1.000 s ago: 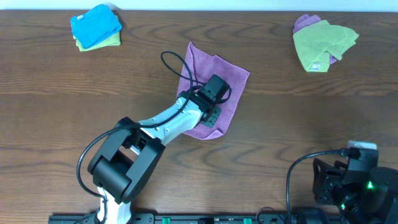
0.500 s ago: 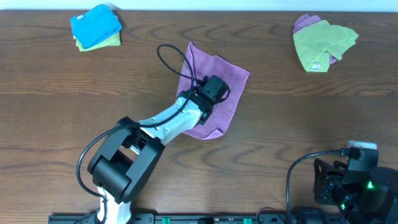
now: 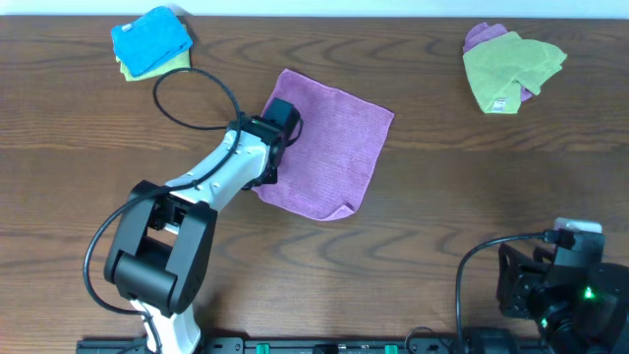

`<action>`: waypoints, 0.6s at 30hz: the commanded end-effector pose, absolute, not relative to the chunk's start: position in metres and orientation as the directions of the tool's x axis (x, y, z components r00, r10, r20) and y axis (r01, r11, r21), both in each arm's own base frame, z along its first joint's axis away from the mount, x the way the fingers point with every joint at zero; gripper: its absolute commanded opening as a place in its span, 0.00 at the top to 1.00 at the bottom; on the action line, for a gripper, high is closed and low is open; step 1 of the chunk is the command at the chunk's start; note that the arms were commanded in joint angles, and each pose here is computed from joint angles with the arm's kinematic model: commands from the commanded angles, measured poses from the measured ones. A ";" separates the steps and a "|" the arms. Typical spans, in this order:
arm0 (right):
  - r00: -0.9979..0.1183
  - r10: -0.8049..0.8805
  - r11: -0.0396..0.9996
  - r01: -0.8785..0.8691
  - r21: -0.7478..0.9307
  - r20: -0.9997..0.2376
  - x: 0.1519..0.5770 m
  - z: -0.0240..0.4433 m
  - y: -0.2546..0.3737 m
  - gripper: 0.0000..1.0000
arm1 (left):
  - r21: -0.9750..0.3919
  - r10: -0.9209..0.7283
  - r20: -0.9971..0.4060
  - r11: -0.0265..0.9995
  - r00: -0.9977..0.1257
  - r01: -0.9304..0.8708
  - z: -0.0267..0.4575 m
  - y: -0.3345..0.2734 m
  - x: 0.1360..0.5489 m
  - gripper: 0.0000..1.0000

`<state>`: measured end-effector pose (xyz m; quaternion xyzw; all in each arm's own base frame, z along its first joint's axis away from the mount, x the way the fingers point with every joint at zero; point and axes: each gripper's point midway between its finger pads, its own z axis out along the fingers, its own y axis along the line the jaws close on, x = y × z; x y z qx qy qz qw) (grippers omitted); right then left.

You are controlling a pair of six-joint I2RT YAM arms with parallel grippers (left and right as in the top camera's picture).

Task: Fold the cloth
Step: 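Reach the right gripper to the cloth's lower-right corner and pinch it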

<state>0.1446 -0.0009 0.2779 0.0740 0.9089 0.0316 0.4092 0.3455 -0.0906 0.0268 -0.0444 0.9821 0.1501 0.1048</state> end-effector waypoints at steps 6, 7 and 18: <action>-0.853 0.214 0.906 -0.009 0.423 -0.476 0.164 0.190 0.061 0.50 | 0.216 -0.122 -0.178 0.963 -0.976 -0.160 0.027 -0.099 0.334 0.94; -0.870 0.225 0.880 -0.011 0.474 -0.439 0.169 0.179 0.069 0.50 | 0.222 -0.122 -0.169 0.962 -0.978 -0.158 0.027 -0.098 0.332 0.94; -0.942 0.235 0.839 0.072 0.539 -0.240 0.206 0.119 0.080 0.51 | 0.201 -0.199 0.009 0.960 -0.980 -0.193 0.003 -0.104 0.277 0.94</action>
